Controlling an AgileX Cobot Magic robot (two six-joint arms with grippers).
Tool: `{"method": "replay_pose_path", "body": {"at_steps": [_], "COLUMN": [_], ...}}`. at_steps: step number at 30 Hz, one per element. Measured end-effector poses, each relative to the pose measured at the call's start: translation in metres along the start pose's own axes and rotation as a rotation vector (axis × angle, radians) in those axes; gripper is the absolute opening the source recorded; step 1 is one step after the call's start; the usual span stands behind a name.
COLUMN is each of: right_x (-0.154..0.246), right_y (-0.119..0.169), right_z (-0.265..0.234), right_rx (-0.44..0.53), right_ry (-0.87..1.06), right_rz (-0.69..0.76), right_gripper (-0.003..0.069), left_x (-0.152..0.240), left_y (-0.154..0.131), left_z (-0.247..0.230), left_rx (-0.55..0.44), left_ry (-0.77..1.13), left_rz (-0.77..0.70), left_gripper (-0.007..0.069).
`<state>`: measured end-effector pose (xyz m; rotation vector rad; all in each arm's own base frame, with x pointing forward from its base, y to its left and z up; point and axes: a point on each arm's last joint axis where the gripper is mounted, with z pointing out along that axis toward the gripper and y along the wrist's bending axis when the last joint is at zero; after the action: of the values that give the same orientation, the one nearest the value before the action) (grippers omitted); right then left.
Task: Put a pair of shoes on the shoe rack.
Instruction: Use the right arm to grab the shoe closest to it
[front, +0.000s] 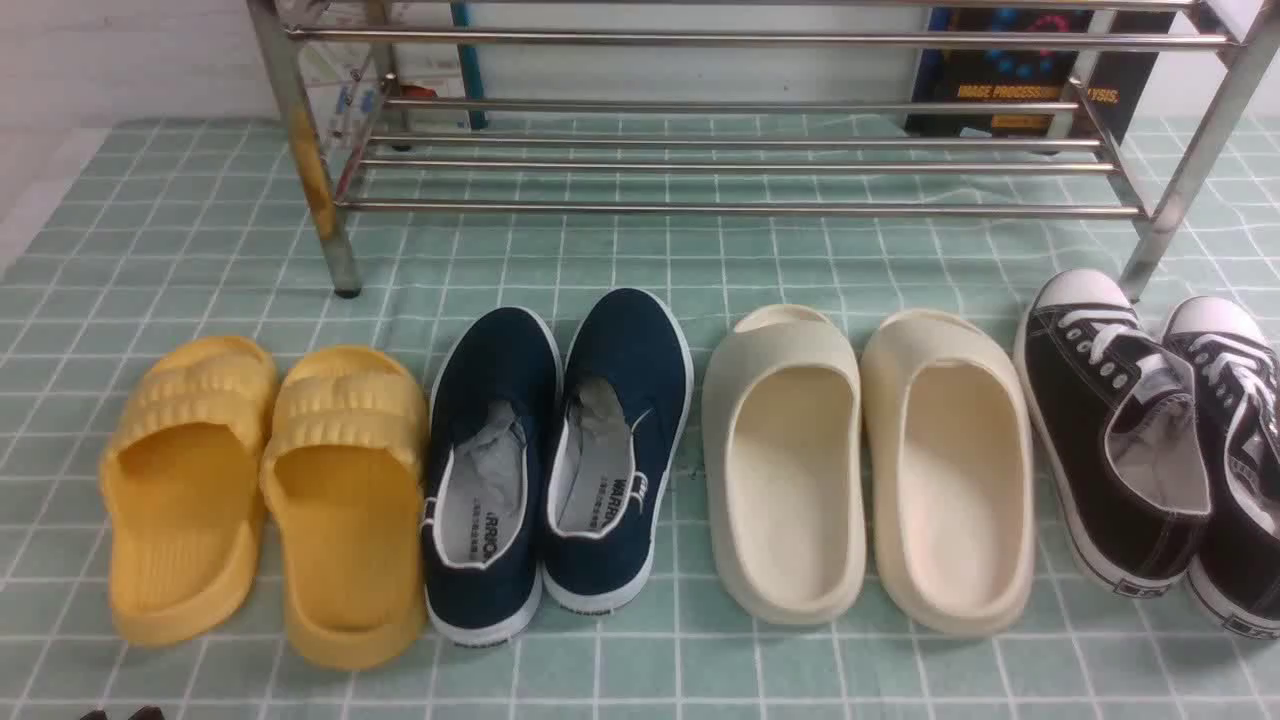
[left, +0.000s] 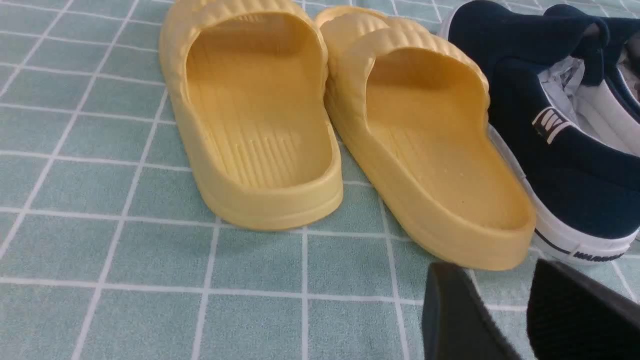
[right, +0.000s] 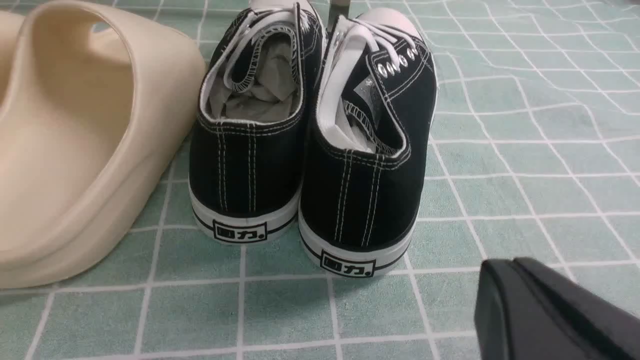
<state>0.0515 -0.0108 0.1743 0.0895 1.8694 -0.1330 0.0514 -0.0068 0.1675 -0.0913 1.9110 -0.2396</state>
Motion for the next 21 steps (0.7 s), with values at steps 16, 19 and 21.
{"method": "replay_pose_path", "body": {"at_steps": [16, 19, 21], "right_x": [-0.0003, -0.0006, -0.0006], "right_y": [-0.0002, -0.0002, -0.0001], "right_z": [0.0, 0.0, 0.0001], "right_rx": [0.002, 0.003, 0.002], "right_ry": [-0.003, -0.006, -0.009], "right_rz": [-0.006, -0.009, -0.01], "right_gripper": [0.0026, 0.0027, 0.0029], "left_x": [0.0, 0.0, 0.0], "left_y": [0.0, 0.0, 0.0], "left_z": [0.0, 0.0, 0.0], "left_rx": [0.0, 0.0, 0.0], "left_ry": [0.0, 0.0, 0.0], "left_rz": [0.0, 0.0, 0.0], "left_gripper": [0.0239, 0.0239, 0.0239]}}
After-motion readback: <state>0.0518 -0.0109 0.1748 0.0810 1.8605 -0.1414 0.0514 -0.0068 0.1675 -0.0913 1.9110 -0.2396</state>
